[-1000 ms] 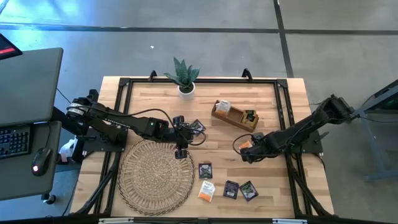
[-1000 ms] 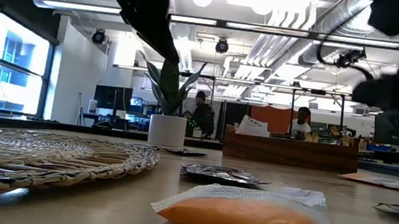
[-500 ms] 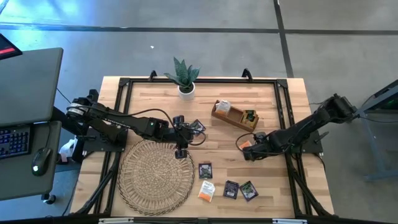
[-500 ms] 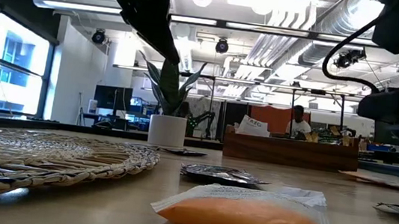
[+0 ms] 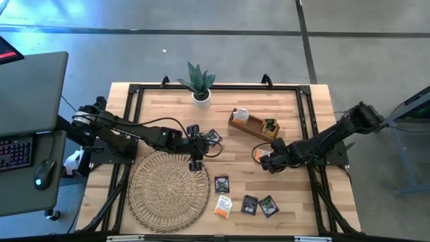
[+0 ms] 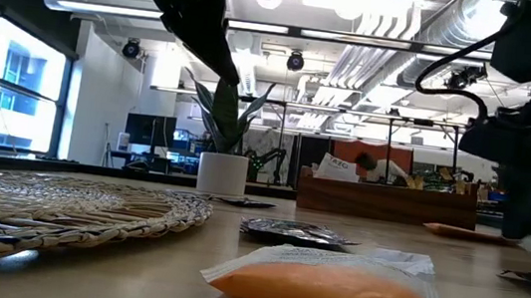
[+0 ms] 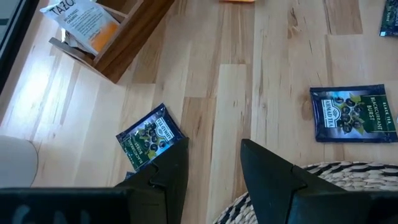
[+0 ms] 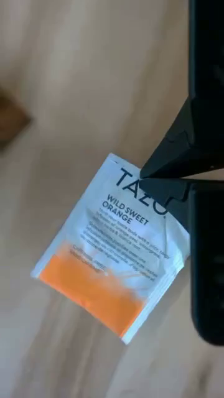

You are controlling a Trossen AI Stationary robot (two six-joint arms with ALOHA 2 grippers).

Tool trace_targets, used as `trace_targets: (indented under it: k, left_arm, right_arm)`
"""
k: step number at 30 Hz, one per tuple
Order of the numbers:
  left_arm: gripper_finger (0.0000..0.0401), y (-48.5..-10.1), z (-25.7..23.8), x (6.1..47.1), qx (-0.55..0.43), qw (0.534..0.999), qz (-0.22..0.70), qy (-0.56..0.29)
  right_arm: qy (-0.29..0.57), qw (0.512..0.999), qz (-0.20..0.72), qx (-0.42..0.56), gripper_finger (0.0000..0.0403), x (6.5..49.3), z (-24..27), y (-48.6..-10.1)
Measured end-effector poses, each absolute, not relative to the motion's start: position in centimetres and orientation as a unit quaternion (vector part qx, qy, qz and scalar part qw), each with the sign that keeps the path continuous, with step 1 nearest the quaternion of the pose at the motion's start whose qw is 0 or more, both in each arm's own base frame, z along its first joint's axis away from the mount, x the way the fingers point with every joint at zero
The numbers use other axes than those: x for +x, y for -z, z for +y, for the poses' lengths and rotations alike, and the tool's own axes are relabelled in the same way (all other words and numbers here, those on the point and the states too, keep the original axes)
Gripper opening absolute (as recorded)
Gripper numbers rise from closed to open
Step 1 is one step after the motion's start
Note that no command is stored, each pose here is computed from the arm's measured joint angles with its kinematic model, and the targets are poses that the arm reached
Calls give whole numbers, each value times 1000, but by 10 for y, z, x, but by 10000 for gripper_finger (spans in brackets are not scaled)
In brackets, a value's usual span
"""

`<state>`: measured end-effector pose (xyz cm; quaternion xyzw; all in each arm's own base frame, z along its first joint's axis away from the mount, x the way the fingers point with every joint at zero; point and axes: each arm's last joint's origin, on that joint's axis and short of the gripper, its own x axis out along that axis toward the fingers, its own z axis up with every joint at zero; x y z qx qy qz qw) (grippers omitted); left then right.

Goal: Pick & Place Tea
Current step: Put the white tea bag into the left section of the wooden organizer

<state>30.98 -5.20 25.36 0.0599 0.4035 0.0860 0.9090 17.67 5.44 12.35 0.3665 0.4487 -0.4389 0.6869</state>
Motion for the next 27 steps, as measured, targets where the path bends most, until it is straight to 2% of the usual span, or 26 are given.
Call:
trace_targets:
  k: [10,16,20,27]
  left_arm:
    - [143,-254,-52,310,60,909,404,-86]
    - [143,-254,-52,310,60,909,404,-86]
    - [143,-254,-52,310,60,909,404,-86]
    - [143,-253,-52,310,59,909,404,-86]
  right_arm:
    - [369,730,472,328,2,184,58,-127]
    - [288,774,488,282,3,202,65,-146]
    - [265,790,485,264,4,209,68,-154]
    - [286,791,475,258,67,208,66,-154]
